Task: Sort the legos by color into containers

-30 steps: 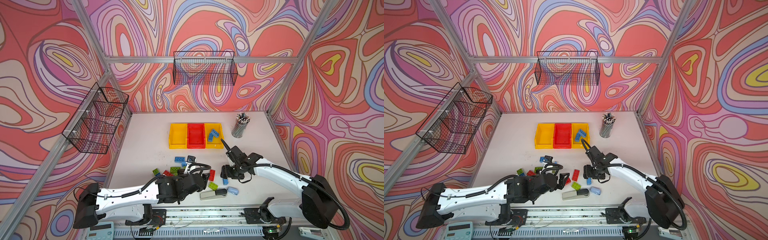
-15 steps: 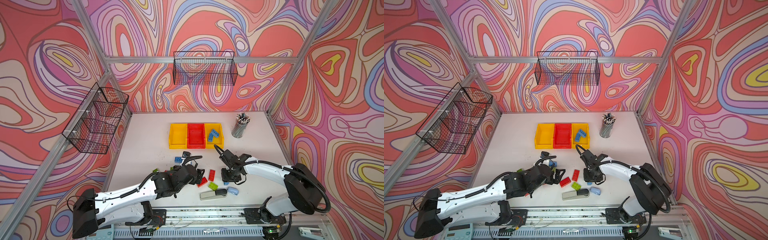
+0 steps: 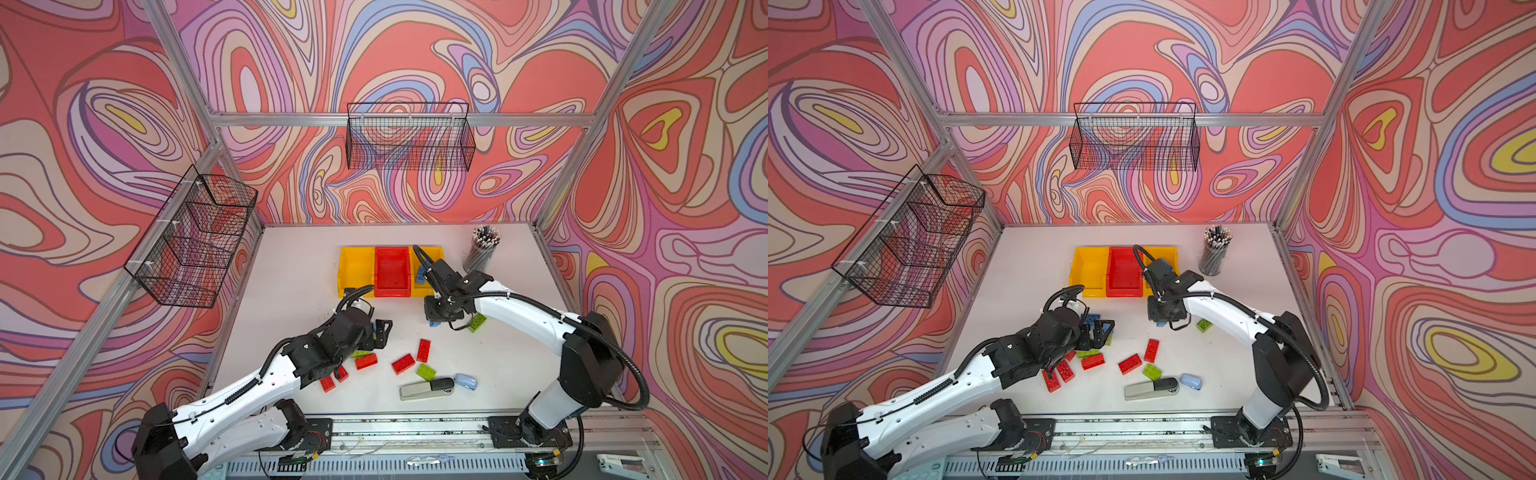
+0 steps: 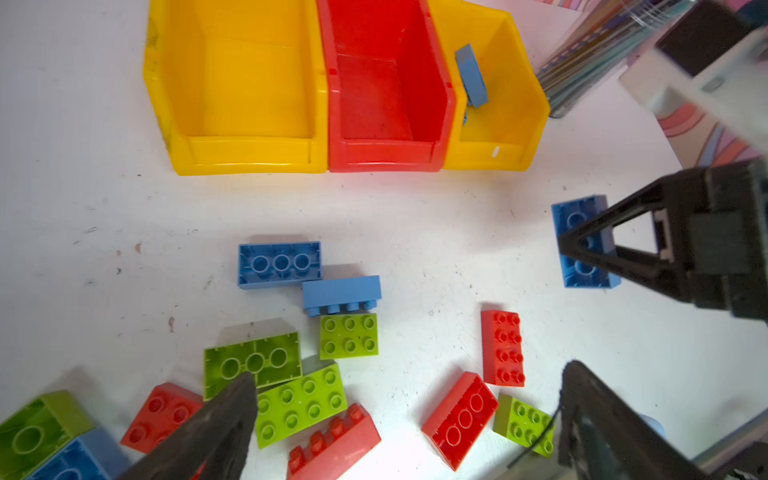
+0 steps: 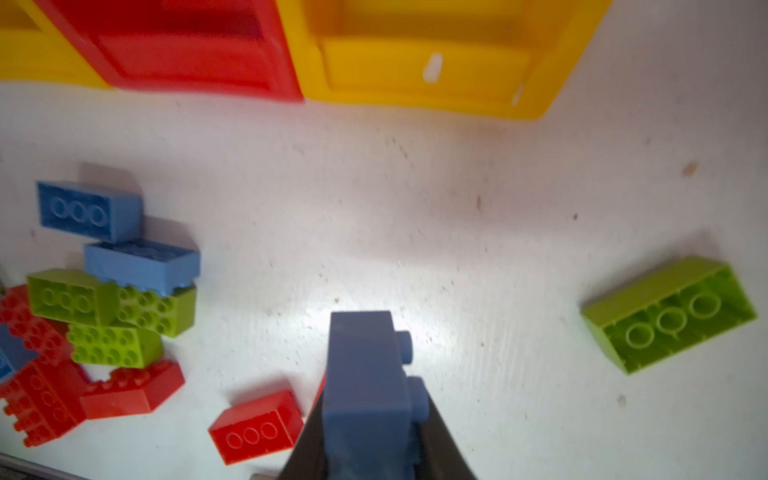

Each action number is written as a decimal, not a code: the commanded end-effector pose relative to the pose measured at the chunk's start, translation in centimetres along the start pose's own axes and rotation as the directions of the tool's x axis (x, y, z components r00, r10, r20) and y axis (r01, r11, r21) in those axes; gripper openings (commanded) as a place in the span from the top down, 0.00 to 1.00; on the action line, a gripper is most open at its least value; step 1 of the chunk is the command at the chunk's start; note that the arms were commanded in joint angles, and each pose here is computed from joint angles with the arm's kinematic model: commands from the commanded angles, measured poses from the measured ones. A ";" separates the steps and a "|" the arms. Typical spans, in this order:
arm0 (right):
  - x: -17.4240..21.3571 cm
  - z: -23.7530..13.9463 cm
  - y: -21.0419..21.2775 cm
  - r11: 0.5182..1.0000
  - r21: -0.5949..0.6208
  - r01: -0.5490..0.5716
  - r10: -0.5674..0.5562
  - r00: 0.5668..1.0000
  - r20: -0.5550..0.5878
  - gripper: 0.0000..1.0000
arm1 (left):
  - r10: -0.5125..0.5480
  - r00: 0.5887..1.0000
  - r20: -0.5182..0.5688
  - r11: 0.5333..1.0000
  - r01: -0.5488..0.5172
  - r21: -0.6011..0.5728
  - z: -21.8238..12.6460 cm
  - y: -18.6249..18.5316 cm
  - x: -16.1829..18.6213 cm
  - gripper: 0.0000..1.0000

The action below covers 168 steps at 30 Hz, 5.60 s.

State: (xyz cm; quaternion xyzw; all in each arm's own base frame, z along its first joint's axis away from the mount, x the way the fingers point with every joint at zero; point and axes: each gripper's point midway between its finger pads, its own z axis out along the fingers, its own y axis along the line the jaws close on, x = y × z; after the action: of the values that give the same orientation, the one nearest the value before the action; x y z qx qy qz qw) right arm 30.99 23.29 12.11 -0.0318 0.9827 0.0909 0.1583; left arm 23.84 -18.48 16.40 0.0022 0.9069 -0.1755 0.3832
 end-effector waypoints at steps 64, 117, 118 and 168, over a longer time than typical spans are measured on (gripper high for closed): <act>-4.8 -11.0 -6.9 0.998 0.029 -0.049 0.045 0.991 0.126 0.02 | -0.029 0.891 -0.452 0.916 -0.158 -0.369 11.7 8.9 1.7 0.09; -1.1 -14.8 -8.8 0.992 0.019 -0.124 0.119 0.975 0.188 0.02 | -0.087 0.878 -0.471 0.941 -0.083 -0.329 9.7 5.7 -0.4 0.74; -0.8 -14.8 -8.9 0.992 0.020 -0.125 0.119 0.975 0.188 0.02 | -0.082 0.879 -0.470 0.942 -0.085 -0.323 9.6 5.2 -0.6 0.74; 5.9 -23.0 -13.9 0.943 0.070 -0.326 0.291 0.905 0.310 0.02 | 0.001 0.967 -0.256 1.000 -0.007 -0.024 21.0 -13.2 -12.8 0.13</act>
State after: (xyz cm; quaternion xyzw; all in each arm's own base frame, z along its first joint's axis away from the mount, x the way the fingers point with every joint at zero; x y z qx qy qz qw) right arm 20.18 5.35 29.78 0.1430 0.9418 0.0639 0.2976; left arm 45.58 -37.38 12.67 0.0426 0.9583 -0.1634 0.2307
